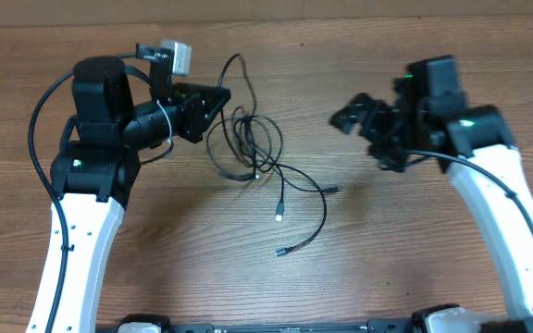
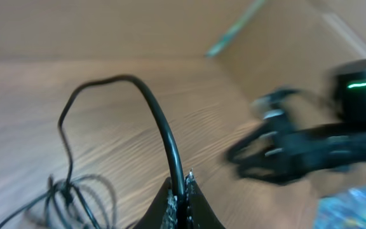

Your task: Untangle cables

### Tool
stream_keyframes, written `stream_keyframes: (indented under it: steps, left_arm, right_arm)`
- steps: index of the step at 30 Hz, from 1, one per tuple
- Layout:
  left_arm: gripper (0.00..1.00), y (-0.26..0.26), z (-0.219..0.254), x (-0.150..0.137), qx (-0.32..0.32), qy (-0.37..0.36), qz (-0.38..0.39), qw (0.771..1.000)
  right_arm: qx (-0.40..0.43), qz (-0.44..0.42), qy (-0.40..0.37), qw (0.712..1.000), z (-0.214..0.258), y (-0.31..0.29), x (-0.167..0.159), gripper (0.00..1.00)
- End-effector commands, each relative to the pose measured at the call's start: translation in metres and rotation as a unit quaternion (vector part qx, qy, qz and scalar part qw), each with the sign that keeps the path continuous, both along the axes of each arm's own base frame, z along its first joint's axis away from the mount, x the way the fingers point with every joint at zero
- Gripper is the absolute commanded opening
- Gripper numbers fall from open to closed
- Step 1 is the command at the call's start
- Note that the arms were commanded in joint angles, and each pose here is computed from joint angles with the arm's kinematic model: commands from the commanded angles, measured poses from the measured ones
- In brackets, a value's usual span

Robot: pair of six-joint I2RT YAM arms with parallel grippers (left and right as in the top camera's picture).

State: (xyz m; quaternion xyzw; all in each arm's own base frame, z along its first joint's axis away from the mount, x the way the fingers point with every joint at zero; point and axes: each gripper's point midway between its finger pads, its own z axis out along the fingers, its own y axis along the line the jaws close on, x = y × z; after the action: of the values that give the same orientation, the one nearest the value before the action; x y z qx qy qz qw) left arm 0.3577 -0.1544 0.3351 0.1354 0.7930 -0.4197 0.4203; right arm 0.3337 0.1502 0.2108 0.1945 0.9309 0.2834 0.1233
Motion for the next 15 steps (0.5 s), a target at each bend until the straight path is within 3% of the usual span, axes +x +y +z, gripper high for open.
stream_keyframes:
  steps: [1,15]
  left_arm:
    - [0.04,-0.017,0.039,-0.023,-0.063,-0.026,-0.081,0.994]
    - [0.04,-0.026,0.111,-0.037,-0.152,-0.092,-0.137,0.975]
  right_arm:
    - [0.017,0.024,0.01,1.0,-0.007,0.035,0.003,1.0]
    - [0.058,0.047,0.003,0.997,-0.048,0.119,0.034,1.0]
